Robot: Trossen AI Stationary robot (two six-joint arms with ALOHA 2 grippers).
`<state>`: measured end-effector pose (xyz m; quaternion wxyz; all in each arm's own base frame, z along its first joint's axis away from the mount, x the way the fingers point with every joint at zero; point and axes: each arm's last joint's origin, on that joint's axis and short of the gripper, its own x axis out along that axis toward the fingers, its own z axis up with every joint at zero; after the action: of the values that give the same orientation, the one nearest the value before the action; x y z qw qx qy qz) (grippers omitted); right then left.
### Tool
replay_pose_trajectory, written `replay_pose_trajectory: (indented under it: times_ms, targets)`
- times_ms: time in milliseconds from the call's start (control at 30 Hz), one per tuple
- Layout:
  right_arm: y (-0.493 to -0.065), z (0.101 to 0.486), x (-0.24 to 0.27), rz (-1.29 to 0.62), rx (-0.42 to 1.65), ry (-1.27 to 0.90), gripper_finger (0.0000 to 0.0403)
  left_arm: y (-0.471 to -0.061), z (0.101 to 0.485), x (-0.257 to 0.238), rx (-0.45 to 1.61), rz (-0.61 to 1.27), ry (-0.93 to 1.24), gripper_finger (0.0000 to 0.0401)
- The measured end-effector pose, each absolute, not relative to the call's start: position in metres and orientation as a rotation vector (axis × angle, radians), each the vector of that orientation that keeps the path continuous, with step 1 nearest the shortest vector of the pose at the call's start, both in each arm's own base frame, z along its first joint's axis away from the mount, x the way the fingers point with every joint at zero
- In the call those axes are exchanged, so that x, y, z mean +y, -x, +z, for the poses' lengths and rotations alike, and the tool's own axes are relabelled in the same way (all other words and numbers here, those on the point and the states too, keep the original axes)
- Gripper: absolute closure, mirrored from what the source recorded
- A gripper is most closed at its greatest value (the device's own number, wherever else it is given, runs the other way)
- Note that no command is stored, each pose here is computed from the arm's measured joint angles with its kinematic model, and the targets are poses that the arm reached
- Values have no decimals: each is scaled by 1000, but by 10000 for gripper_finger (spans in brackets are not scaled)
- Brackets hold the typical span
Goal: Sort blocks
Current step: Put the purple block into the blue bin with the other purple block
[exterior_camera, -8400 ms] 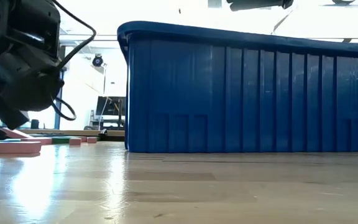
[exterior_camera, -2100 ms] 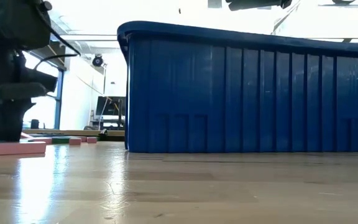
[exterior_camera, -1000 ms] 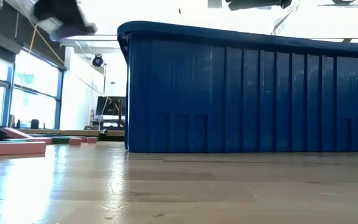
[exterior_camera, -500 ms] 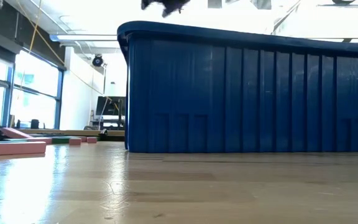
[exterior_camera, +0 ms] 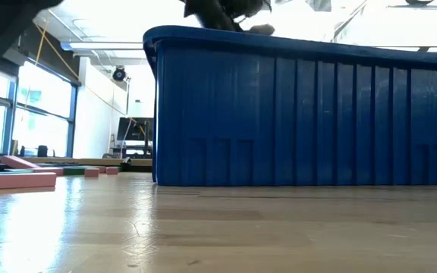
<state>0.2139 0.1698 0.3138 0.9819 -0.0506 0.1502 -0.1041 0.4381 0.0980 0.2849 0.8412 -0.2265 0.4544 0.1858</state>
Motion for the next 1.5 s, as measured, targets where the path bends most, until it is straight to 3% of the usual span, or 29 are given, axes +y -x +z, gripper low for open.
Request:
replay_pose_trajectory:
  times_ms: [333, 767, 1500]
  targets:
    - [-214, 313, 170, -210, 307, 114, 234, -438, 259, 99, 1120, 438, 604, 305]
    - [-214, 313, 169, -212, 313, 141, 234, -432, 268, 71, 1174, 434, 708, 305]
    - [-213, 312, 169, -214, 322, 142, 234, -458, 169, 103, 1339, 468, 727, 293]
